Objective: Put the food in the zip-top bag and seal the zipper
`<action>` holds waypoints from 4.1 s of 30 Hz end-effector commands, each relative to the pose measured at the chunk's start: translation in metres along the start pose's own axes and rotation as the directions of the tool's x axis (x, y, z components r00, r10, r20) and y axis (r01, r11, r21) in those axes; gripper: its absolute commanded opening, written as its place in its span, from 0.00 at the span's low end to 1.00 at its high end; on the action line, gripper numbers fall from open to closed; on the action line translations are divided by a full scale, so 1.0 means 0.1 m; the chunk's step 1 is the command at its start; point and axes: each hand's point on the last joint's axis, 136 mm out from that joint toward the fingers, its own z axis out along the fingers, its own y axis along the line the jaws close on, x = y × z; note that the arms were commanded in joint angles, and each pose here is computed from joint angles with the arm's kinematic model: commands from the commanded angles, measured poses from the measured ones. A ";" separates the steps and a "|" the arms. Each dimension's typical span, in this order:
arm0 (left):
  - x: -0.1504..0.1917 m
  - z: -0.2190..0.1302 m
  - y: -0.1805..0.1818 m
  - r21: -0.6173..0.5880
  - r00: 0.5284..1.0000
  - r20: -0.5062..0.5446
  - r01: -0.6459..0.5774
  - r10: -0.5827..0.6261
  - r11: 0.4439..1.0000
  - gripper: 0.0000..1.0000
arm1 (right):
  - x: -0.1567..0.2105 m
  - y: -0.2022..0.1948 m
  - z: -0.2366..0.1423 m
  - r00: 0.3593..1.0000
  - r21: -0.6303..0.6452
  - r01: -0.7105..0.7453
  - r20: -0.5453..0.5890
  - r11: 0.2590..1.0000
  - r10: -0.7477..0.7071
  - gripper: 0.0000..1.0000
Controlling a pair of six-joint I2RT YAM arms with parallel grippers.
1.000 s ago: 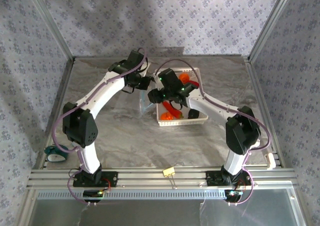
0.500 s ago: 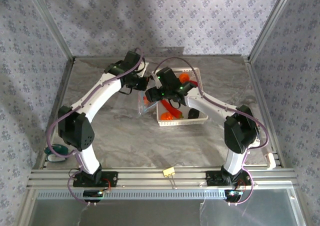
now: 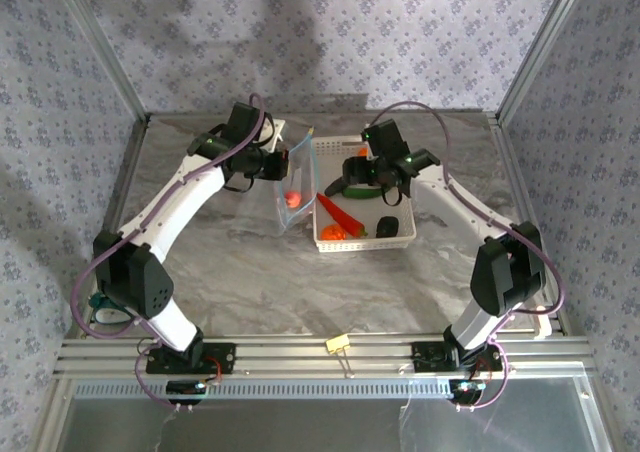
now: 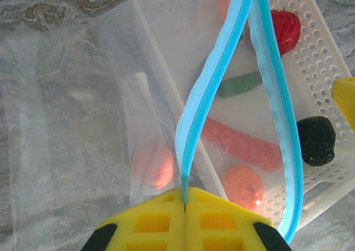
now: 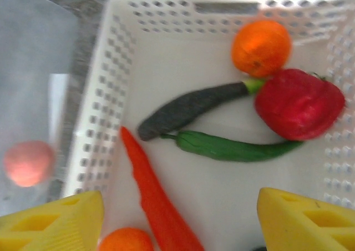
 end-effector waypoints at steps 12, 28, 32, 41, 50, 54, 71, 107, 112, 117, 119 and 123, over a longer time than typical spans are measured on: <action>0.09 0.04 0.04 -0.009 1.000 -0.017 0.002 -0.003 1.000 0.00 | 0.86 -0.53 0.24 0.948 0.204 -0.004 -0.310 0.979 0.069 0.77; 0.18 0.13 0.10 -0.025 0.999 -0.045 -0.008 0.007 1.000 0.00 | 1.41 -0.54 0.28 0.898 0.217 -0.018 -0.426 0.976 0.111 0.76; 0.17 0.13 0.10 -0.026 0.999 -0.045 -0.010 0.009 1.000 0.00 | 1.44 -0.54 0.37 0.888 0.230 -0.017 -0.443 0.973 0.120 0.76; 0.17 0.16 0.10 -0.023 0.999 -0.049 -0.012 0.011 1.000 0.00 | 1.45 -0.50 0.56 0.878 0.227 -0.022 -0.461 0.974 0.127 0.73; 0.19 0.16 0.12 -0.027 0.999 -0.053 -0.011 0.009 1.000 0.00 | 1.36 -0.50 0.60 0.892 0.231 -0.030 -0.432 0.972 0.130 0.51; 0.18 0.18 0.12 -0.026 0.998 -0.055 -0.008 0.007 1.000 0.00 | 1.21 -0.50 0.46 0.916 0.229 -0.026 -0.384 0.973 0.115 0.44; 0.03 0.15 0.04 0.000 0.999 -0.034 -0.003 0.003 1.000 0.00 | 0.01 1.05 -0.76 0.960 -0.221 0.230 0.212 0.948 -0.183 0.42; -0.06 -0.08 -0.07 0.043 1.000 0.008 -0.004 0.004 0.999 0.00 | 0.21 1.69 -0.02 0.934 -0.241 0.352 0.153 0.904 -0.323 0.57; -0.05 -0.09 -0.08 0.044 1.000 0.008 -0.006 0.006 0.999 0.00 | 0.21 1.67 -0.02 0.934 -0.232 0.354 0.146 0.906 -0.327 0.65; -0.04 -0.09 -0.07 0.043 1.000 0.006 -0.007 0.007 0.999 0.00 | 0.18 1.66 -0.02 0.933 -0.222 0.354 0.149 0.909 -0.327 0.67; -0.03 -0.10 -0.07 0.043 1.000 0.006 -0.007 0.007 0.999 0.00 | 0.18 1.65 -0.03 0.932 -0.215 0.356 0.149 0.910 -0.329 0.67; 0.00 -0.13 -0.01 0.007 1.000 -0.002 -0.015 0.015 1.000 0.00 | 0.13 1.54 -0.14 0.932 -0.178 0.353 0.152 0.918 -0.329 0.67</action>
